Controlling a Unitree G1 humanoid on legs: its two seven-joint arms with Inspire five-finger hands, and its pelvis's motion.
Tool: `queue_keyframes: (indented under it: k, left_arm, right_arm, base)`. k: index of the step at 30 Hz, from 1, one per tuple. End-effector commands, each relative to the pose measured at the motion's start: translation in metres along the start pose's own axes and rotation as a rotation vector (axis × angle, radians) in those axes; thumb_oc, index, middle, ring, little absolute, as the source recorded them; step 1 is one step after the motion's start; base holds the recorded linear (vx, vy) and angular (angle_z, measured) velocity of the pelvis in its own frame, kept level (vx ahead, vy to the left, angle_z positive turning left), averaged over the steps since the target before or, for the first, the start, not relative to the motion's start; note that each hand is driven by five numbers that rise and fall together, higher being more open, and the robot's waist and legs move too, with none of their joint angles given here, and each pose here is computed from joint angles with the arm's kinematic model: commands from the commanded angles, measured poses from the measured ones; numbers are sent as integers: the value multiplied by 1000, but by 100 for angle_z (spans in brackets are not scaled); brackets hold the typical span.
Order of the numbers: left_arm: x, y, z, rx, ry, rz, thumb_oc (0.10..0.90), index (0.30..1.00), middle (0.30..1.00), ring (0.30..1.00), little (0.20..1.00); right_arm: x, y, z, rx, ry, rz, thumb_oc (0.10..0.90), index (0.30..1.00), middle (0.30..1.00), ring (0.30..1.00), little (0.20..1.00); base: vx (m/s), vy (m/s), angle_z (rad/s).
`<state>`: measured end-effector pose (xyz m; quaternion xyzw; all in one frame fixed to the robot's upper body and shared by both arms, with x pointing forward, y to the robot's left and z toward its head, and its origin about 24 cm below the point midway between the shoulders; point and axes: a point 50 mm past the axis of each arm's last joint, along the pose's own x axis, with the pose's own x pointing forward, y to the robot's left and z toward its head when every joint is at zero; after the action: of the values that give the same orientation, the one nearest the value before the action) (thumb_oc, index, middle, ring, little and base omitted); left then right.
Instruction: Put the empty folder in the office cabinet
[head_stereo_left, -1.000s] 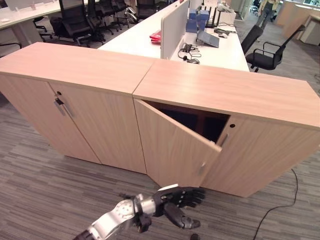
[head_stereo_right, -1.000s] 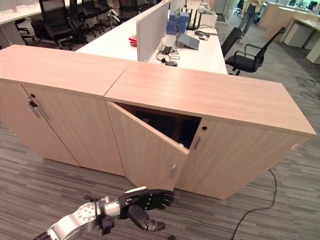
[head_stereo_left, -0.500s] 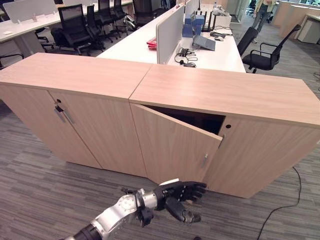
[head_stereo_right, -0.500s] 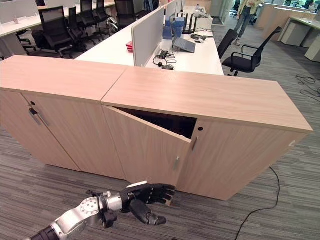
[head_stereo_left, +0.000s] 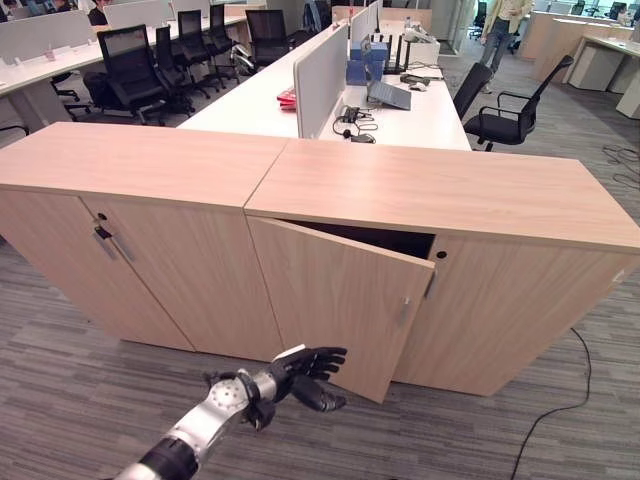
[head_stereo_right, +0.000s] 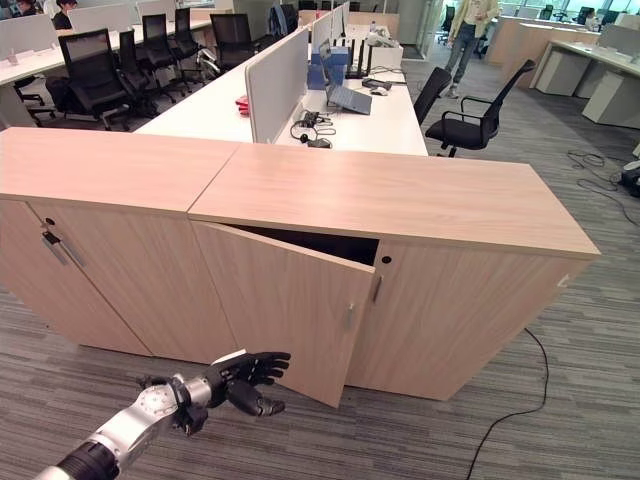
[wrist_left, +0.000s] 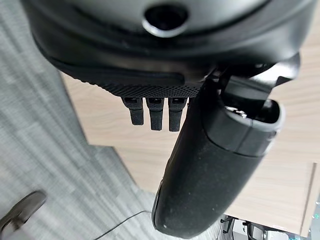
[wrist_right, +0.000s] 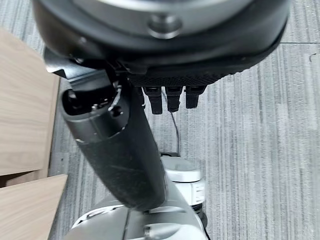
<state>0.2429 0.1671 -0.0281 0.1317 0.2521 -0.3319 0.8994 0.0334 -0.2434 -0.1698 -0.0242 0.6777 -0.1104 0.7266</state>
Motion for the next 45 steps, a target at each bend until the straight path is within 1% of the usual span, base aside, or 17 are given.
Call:
queue_keyframes:
  k: [1,2,9,10,13,15,20,24,26,31,35,36,37,40,41,42,45]
  left_arm:
    - [21,40,100,190,-302,191,800,900,900,900,900]
    - [33,47,115,199,-305,258,800,900,900,900,900]
    - [49,60,159,360,-303,378,800,900,900,900,900]
    - [50,65,185,486,-311,454,800,900,900,900,900]
    - [47,73,196,594,-310,547,800,900,900,900,900]
    - [47,77,193,613,-281,559,800,900,900,900,900]
    - [24,125,167,552,-115,791,800,900,900,900,900]
    - [11,141,142,500,-27,887,800,900,900,900,900]
    - [3,148,111,409,53,917,800,900,900,900,900]
    - [-4,149,83,293,92,935,800,900,900,900,900]
    - [-6,117,-4,-140,148,854,800,900,900,900,900]
    - [-7,117,-5,-141,149,854,800,900,900,900,900]
    - [-9,105,-28,-233,188,818,800,900,900,900,900]
    - [-24,64,-95,-431,338,773,800,900,900,900,900]
    - [-32,39,-124,-508,411,749,800,900,900,900,900]
    - [-32,39,-124,-509,412,749,800,900,900,900,900]
    - [-57,-11,-174,-644,568,727,800,900,900,900,900]
  right_arm:
    - [-1,-16,1,65,14,-33,800,900,900,900,900]
    - [-2,-18,3,79,6,-42,800,900,900,900,900]
    - [-2,-22,1,116,-4,-60,800,900,900,900,900]
    - [-2,-22,-3,124,0,-64,800,900,900,900,900]
    - [-2,-21,-9,117,6,-71,800,900,900,900,900]
    - [-2,-22,-11,112,10,-74,800,900,900,900,900]
    - [-2,-26,-15,111,18,-106,800,900,900,900,900]
    - [-2,-25,-15,106,16,-120,800,900,900,900,900]
    - [-2,-24,-16,93,25,-129,800,900,900,900,900]
    - [-2,-23,-17,83,31,-129,800,900,900,900,900]
    - [-1,-20,-6,70,-5,-109,800,900,900,900,900]
    - [-1,-20,-6,70,-4,-110,800,900,900,900,900]
    - [-1,-19,-2,72,-12,-99,800,900,900,900,900]
    - [-1,-18,7,67,-39,-81,800,900,900,900,900]
    - [-1,-16,5,62,-32,-76,800,900,900,900,900]
    - [-1,-16,4,61,-32,-77,800,900,900,900,900]
    - [-1,-15,5,58,-33,-70,800,900,900,900,900]
  base:
    - [0,0,0]
    - [1,-23,-5]
    - [15,-14,-14]
    - [21,-6,-21]
    - [22,-7,-14]
    - [13,-3,-21]
    - [4,2,-20]
    - [-3,5,-23]
    - [-2,11,-17]
    - [1,2,-1]
    - [0,0,0]
    - [-3,6,7]
    - [-2,7,11]
    - [0,-6,8]
    - [12,-15,10]
    - [17,-27,14]
    - [2,-63,20]
